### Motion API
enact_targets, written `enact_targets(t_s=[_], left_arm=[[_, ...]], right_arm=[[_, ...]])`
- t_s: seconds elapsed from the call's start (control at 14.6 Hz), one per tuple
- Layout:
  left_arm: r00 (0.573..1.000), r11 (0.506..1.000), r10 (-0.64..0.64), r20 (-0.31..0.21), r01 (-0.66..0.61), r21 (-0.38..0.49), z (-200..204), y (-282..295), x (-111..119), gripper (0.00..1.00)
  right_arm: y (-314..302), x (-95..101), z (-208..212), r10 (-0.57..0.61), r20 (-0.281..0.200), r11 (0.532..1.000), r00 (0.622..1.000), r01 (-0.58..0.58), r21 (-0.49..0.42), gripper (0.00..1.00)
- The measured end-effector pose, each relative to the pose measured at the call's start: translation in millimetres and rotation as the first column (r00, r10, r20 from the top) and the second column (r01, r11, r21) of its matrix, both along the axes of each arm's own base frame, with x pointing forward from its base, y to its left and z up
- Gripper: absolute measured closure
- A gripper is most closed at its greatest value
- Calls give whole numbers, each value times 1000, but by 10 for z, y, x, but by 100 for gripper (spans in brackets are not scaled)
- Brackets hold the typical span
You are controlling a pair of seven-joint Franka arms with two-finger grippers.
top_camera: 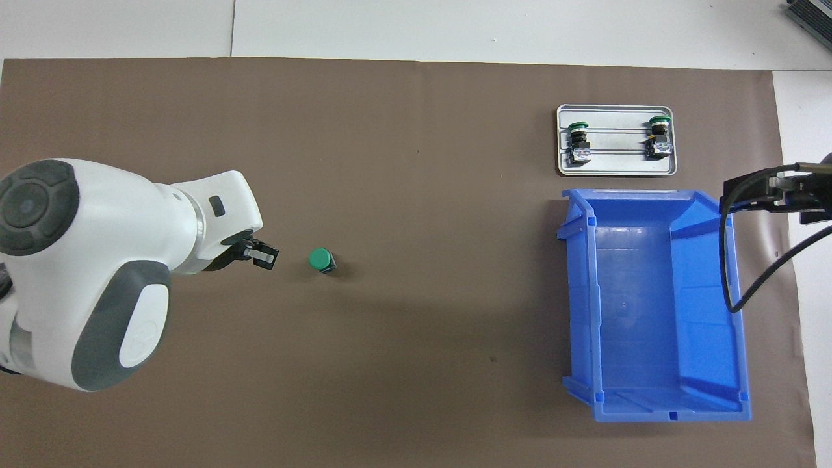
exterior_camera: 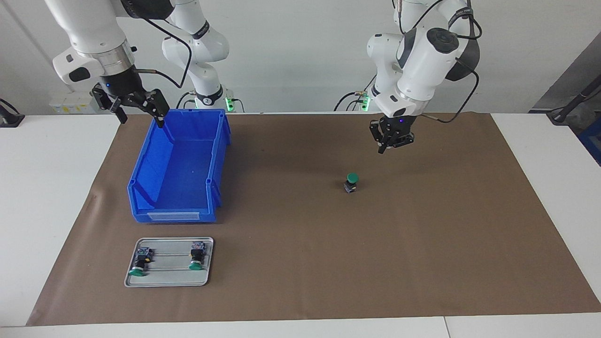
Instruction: Place and press button with both arms
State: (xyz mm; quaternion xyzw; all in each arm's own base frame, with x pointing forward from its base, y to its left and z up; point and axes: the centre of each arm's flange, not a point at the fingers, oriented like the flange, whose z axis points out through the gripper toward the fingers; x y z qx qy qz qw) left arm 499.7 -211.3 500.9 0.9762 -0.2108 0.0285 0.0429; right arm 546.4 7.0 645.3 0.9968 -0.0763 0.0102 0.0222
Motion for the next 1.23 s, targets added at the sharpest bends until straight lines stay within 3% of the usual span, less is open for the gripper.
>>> enact_targets(t_s=[0.48, 0.82, 1.23], left_arm=[[998, 998, 54, -31, -53, 35, -766, -449, 149, 99], [996, 997, 62, -67, -59, 51, -1266, -661, 123, 99], [996, 997, 65, -57, -62, 46, -1316, -646, 106, 99]], right_arm=[[0, 0, 0, 0, 0, 1000, 1000, 0, 0, 0], [0, 0, 0, 0, 0, 1000, 1000, 0, 0, 0], [0, 0, 0, 0, 0, 1000, 1000, 0, 0, 0]])
